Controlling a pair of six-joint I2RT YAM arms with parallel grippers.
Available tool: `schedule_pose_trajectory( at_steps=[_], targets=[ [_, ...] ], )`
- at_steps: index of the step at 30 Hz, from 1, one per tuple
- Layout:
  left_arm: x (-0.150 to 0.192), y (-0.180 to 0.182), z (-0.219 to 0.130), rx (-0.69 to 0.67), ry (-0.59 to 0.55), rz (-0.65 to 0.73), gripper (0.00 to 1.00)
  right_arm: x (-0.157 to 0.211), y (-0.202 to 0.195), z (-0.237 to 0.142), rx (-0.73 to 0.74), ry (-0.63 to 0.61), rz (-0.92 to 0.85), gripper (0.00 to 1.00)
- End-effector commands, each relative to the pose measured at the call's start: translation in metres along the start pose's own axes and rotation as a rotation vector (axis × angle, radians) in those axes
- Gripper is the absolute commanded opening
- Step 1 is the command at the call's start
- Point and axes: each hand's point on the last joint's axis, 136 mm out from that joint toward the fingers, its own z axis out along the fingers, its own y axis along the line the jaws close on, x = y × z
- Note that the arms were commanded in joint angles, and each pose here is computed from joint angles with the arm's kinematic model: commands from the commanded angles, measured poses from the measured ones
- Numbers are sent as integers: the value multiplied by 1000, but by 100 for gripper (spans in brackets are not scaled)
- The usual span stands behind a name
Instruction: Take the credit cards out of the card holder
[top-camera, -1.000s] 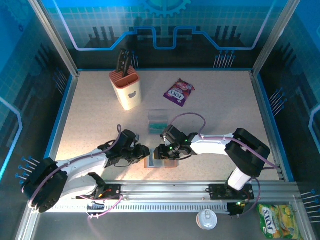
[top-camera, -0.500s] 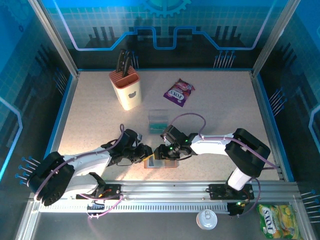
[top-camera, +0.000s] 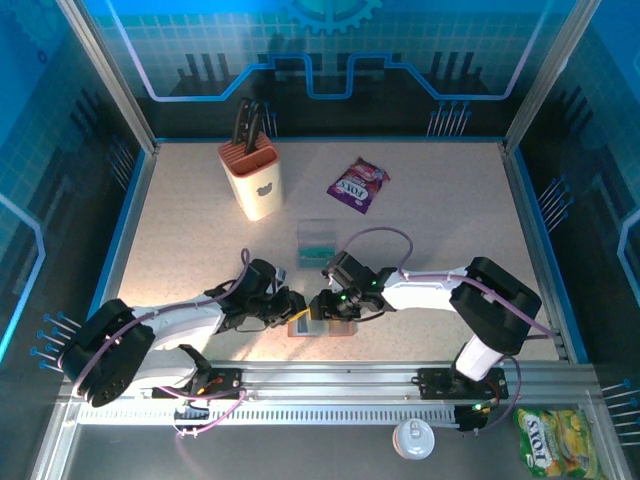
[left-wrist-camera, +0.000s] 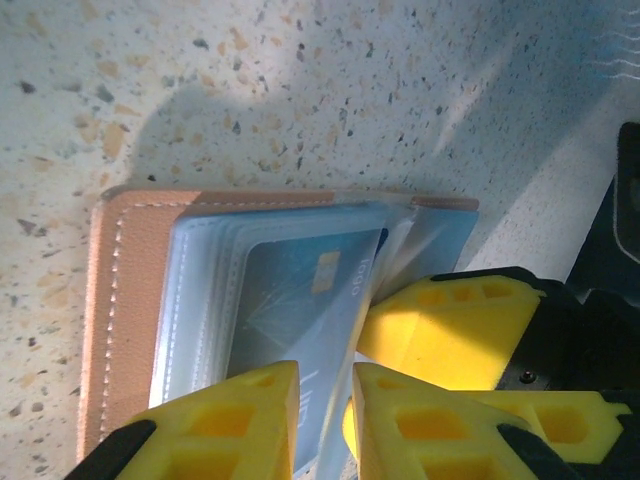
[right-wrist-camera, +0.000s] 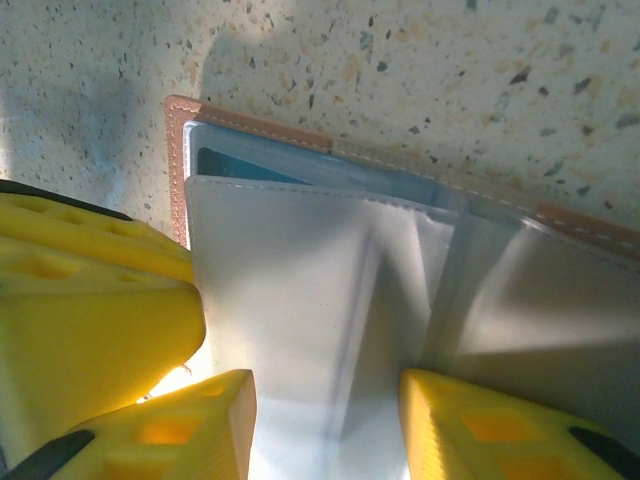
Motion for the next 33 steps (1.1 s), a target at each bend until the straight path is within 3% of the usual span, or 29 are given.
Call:
schedule_pose_trajectory(
  at_steps=[1,18,33],
  targets=[
    [2,-3,1,24,7,-6,22,-1,2,-4,-42,-19,22,41],
    [5,-8,0,33,19,-10,22,-4,4,-13,-110,-57,49,38],
    [6,-23,2,26,24,16,23,-14,10,-57,-128,-153,17,39]
  ],
)
